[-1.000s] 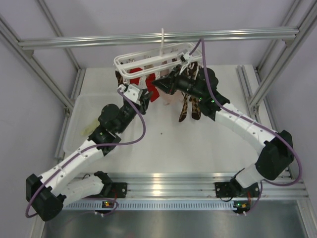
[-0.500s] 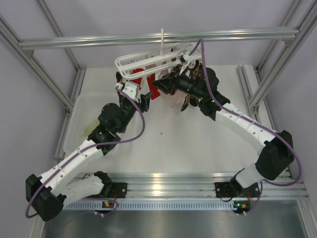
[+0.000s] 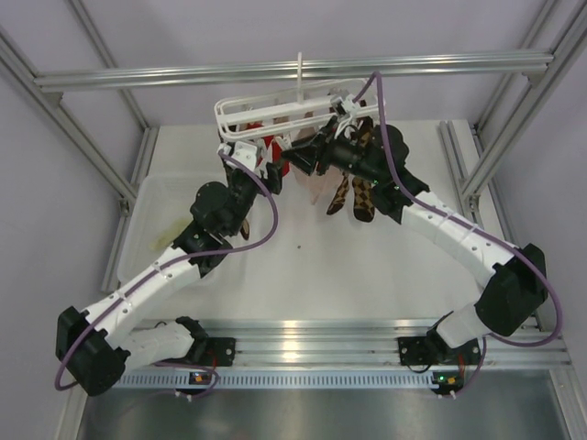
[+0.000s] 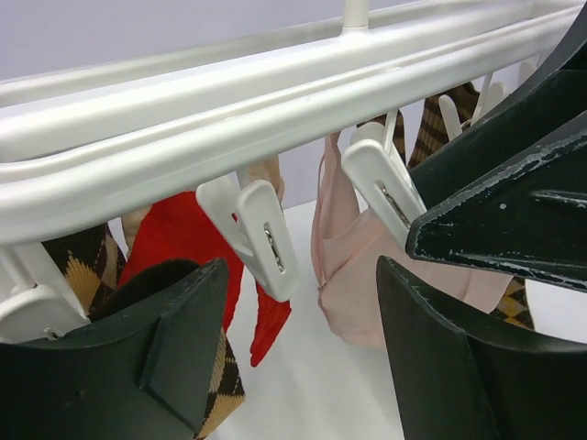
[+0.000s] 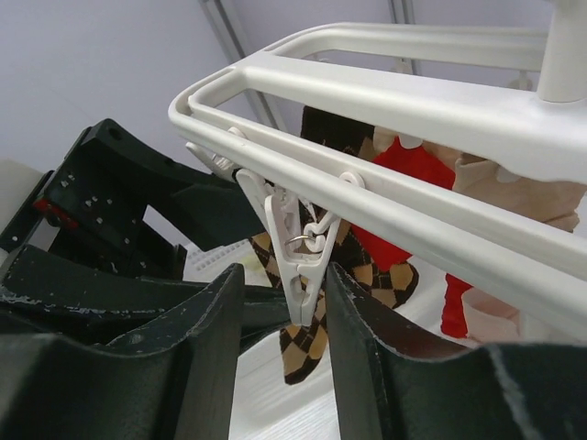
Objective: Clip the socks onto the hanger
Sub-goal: Open the clamp at the hanger.
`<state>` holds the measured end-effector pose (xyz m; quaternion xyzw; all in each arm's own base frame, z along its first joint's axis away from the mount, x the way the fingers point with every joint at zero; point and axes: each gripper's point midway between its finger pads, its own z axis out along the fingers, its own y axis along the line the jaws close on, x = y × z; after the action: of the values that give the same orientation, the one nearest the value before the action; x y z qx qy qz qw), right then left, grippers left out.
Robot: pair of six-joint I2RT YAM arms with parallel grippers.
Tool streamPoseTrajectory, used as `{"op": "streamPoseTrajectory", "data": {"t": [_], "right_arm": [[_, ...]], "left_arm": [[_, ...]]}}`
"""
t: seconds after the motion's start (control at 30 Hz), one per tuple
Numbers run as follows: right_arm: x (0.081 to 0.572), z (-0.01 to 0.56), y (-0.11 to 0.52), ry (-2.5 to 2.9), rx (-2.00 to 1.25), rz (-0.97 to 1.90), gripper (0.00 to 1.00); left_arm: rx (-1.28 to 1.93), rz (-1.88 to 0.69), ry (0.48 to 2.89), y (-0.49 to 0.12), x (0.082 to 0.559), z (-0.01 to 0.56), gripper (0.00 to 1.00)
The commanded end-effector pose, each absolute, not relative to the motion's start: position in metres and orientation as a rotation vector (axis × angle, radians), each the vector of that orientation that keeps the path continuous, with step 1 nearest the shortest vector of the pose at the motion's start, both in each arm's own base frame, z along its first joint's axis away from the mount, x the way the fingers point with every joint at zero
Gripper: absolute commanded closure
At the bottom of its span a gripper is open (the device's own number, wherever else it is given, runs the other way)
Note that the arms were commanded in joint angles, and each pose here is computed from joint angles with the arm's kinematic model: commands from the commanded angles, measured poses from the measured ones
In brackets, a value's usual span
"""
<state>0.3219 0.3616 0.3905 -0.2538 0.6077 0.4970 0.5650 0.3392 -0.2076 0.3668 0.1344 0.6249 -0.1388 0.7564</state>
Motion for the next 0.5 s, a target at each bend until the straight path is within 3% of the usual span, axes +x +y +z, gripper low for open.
{"op": "streamPoseTrajectory", "data": {"t": [0.0,0.07,0.2,0.4,0.47], "right_arm": [[0.314,0.429,0.349,1.308,-0.592,1.144,0.60],[0.313,0.429,0.349,1.306,-0.594,1.146,0.60],[0.310,0.430,0.346,1.301,-0.599,1.145,0.60],[0.308,0.430,0.340,1.306,-0.594,1.139,0.59],[0.306,0.433,0.339,1.302,-0.586,1.147,0.58]], "left_arm": [[0.226,-0.323,1.243,-0.203,0.339,0.411,0.30],[0.223,-0.324,1.238,-0.203,0.340,0.415,0.32],[0.222,-0.325,1.236,-0.203,0.341,0.416,0.49],[0.253,-0.355,1.255,-0.205,0.336,0.415,0.62],[0.281,-0.373,1.264,-0.204,0.331,0.414,0.71]]}}
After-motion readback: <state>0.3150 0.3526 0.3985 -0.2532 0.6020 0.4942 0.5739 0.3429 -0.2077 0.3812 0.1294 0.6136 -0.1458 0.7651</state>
